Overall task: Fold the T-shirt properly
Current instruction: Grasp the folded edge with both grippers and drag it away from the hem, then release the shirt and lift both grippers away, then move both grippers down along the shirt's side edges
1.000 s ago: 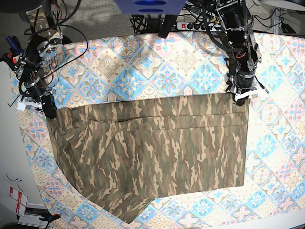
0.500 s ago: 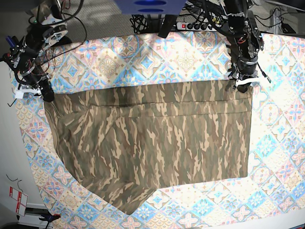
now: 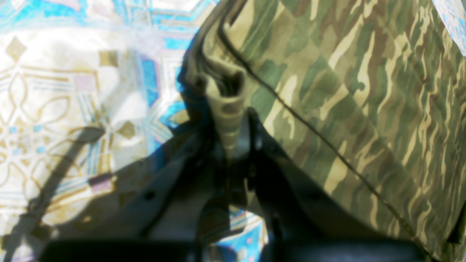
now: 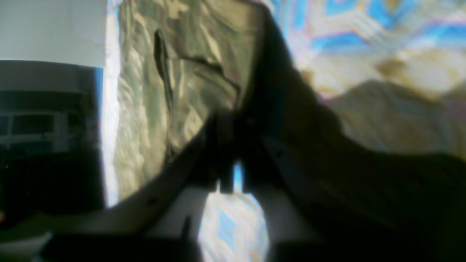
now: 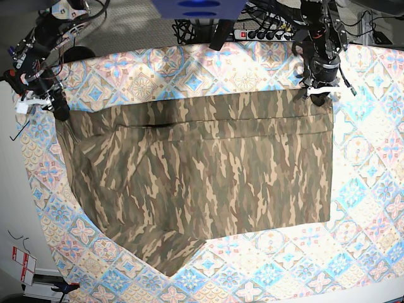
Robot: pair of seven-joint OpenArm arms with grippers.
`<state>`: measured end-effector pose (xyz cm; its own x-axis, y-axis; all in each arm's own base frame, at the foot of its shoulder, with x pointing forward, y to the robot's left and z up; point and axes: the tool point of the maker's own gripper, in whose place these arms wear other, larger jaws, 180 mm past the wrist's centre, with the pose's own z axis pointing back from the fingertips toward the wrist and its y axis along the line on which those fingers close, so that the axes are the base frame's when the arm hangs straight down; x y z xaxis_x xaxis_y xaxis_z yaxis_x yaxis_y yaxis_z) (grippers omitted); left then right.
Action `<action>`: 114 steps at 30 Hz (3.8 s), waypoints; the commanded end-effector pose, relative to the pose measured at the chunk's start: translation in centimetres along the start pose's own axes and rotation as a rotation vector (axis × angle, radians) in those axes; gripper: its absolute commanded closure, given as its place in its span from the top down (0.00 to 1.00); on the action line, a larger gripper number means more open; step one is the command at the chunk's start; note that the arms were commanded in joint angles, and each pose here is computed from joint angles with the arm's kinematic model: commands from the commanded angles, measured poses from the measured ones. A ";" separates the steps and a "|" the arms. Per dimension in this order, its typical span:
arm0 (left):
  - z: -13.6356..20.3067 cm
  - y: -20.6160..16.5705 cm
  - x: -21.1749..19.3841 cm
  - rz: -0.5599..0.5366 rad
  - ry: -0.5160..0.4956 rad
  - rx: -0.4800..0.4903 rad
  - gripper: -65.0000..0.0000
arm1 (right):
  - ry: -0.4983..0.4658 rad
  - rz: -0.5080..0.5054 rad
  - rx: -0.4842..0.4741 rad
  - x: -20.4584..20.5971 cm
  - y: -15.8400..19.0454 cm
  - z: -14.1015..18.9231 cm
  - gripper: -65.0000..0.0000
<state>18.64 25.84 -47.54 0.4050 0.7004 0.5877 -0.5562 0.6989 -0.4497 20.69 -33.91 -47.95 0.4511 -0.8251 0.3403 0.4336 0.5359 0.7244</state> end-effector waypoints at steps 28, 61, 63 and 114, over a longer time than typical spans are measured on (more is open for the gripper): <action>5.8 2.1 -0.9 -0.107 0.027 0.034 0.00 | 0.033 0.197 -0.169 -0.4 -2.5 6.6 0.00; 7.3 3.6 -2.6 -0.164 0.069 0.090 0.49 | -0.030 0.215 -0.201 -0.1 -2.7 9.2 0.49; 7.6 4.7 -1.6 -0.153 0.041 0.121 0.50 | -0.060 0.229 -0.210 0.8 -2.5 9.7 0.53; -10.3 -9.1 18.4 -0.524 -0.140 0.078 0.00 | -0.084 0.633 0.187 7.7 24.0 -17.3 0.00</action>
<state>37.21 33.48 -41.39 0.5877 0.2488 0.7698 -0.3669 0.9300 -0.0205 46.02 -23.83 -41.19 0.5756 -0.3680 0.7303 -0.0121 0.8891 0.4576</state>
